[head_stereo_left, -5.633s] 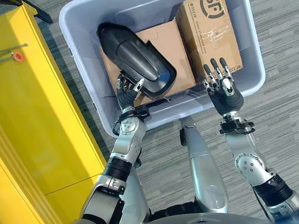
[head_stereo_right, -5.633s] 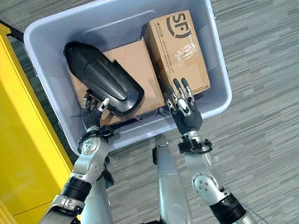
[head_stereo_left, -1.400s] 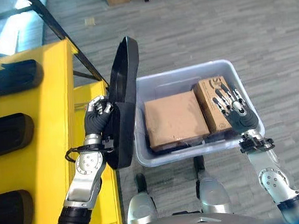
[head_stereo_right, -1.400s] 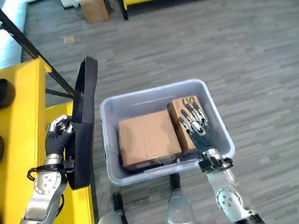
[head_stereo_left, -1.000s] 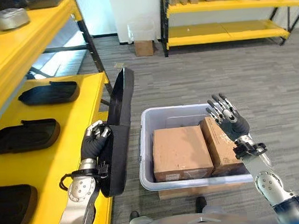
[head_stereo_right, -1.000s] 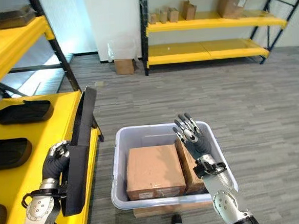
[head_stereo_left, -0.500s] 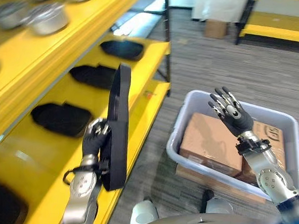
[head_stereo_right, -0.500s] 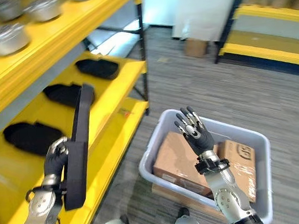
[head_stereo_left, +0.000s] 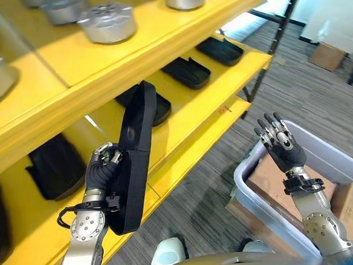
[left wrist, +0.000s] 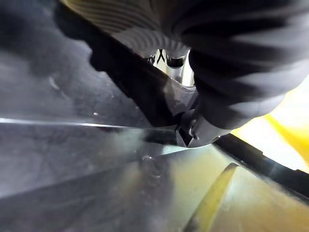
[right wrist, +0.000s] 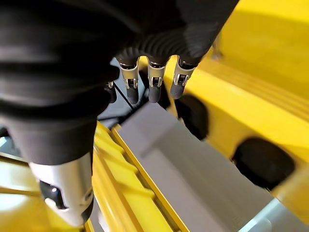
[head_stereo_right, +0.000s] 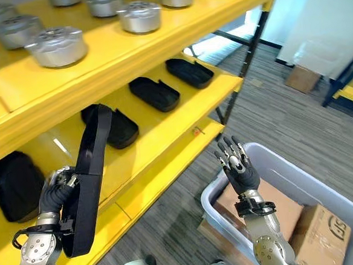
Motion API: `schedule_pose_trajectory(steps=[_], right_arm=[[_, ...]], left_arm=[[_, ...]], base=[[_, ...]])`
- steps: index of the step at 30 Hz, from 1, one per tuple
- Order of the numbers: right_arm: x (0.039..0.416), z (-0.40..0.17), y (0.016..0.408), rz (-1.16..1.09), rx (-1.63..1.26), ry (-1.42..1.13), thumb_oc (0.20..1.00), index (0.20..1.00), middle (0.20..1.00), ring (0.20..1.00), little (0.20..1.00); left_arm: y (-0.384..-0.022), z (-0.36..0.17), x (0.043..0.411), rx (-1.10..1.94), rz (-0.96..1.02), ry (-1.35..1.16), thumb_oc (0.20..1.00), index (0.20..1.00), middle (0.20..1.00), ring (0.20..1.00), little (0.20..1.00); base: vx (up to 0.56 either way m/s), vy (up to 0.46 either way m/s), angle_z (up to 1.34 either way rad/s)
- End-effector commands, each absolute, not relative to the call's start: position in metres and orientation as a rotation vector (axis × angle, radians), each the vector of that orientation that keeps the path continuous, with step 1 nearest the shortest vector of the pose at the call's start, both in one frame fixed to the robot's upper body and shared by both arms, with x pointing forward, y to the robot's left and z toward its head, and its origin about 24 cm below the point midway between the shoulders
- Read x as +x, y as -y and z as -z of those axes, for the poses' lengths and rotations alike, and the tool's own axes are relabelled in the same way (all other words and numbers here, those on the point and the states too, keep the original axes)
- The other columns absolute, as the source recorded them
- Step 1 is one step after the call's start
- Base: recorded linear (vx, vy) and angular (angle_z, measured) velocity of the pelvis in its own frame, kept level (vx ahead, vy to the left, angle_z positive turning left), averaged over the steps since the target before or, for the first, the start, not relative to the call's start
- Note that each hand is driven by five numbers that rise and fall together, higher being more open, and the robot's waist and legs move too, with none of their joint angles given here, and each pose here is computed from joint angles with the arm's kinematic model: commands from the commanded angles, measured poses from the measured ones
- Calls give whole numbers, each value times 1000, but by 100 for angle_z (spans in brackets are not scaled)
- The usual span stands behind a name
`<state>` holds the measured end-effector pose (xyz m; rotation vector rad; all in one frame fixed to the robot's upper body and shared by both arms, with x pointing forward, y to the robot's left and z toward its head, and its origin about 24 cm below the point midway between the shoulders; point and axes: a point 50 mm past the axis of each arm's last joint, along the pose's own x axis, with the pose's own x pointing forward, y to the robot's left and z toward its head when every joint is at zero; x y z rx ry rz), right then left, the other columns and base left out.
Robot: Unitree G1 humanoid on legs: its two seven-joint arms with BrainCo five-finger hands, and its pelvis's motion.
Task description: Move parts from the plastic box to the shelf.
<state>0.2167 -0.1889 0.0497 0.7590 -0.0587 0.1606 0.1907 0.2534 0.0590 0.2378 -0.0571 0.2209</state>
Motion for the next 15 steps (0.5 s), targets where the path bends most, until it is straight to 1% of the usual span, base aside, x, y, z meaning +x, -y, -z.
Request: schedule_pose_trajectory(steps=[1,4,11,12,15], right_arm=[[229,-67,180,-233,758,148,1000,1000,1000,1000,1000],[232,-69,177,-239,756,149,1000,1000,1000,1000,1000],[231,-65,169,-233,798,142,1000,1000,1000,1000,1000],[232,-67,158,-269,822,140,1000,1000,1000,1000,1000],[237,-74,146,-335,828,143,1000,1000,1000,1000,1000]], left_arm=[[-244,-111,195,292,-185,345,200,200,200,200,200],[-247,-116,195,332,-197,363,200,200,200,200,200],[-249,-124,199,398,-201,395,200,200,200,200,200],[-249,-128,203,423,-211,419,200,200,200,200,200],[-247,-130,210,414,-204,441,200,200,200,200,200]], base=[[33,151,45],[21,163,42],[-9,230,31],[-21,102,17],[-168,197,27]])
